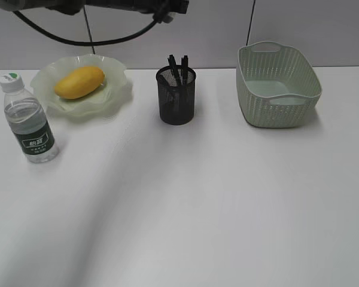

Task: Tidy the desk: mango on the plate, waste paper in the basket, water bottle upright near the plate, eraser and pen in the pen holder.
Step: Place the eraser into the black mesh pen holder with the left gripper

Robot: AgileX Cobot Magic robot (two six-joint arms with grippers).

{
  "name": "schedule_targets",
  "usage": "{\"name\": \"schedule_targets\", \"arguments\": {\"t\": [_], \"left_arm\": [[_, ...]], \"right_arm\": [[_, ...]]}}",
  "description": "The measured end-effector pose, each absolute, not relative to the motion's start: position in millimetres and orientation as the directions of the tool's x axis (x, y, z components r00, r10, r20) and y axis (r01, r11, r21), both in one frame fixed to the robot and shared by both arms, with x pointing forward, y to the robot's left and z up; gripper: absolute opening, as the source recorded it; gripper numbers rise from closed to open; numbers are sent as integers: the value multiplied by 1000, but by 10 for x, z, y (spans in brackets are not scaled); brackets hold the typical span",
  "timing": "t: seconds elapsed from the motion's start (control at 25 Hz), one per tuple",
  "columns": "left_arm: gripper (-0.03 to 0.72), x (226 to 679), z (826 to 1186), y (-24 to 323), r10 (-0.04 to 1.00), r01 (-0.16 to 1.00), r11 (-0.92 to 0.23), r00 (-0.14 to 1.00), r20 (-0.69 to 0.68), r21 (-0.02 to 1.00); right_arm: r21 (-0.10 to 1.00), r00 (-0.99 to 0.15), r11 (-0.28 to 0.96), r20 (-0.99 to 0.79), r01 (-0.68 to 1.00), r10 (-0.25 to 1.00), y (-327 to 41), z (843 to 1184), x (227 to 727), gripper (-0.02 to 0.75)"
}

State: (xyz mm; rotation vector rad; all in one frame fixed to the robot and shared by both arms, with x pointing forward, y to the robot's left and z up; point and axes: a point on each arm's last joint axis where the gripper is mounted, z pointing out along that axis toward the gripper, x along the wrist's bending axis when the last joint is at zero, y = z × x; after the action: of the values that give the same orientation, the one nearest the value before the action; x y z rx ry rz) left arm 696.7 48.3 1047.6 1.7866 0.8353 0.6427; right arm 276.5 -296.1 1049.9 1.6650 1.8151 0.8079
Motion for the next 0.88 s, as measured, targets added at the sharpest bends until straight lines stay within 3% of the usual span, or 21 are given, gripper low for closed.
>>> {"name": "schedule_targets", "arguments": {"t": [0.36, 0.88], "left_arm": [[149, 6982, 10141, 399, 777, 364, -195, 624, -83, 911], [149, 6882, 9727, 470, 800, 462, -224, 590, -109, 858]], "right_arm": [[740, -88, 56, 5, 670, 996, -2960, 10500, 2765, 478], [740, -88, 56, 5, 670, 996, -2960, 10500, 2765, 478]]}}
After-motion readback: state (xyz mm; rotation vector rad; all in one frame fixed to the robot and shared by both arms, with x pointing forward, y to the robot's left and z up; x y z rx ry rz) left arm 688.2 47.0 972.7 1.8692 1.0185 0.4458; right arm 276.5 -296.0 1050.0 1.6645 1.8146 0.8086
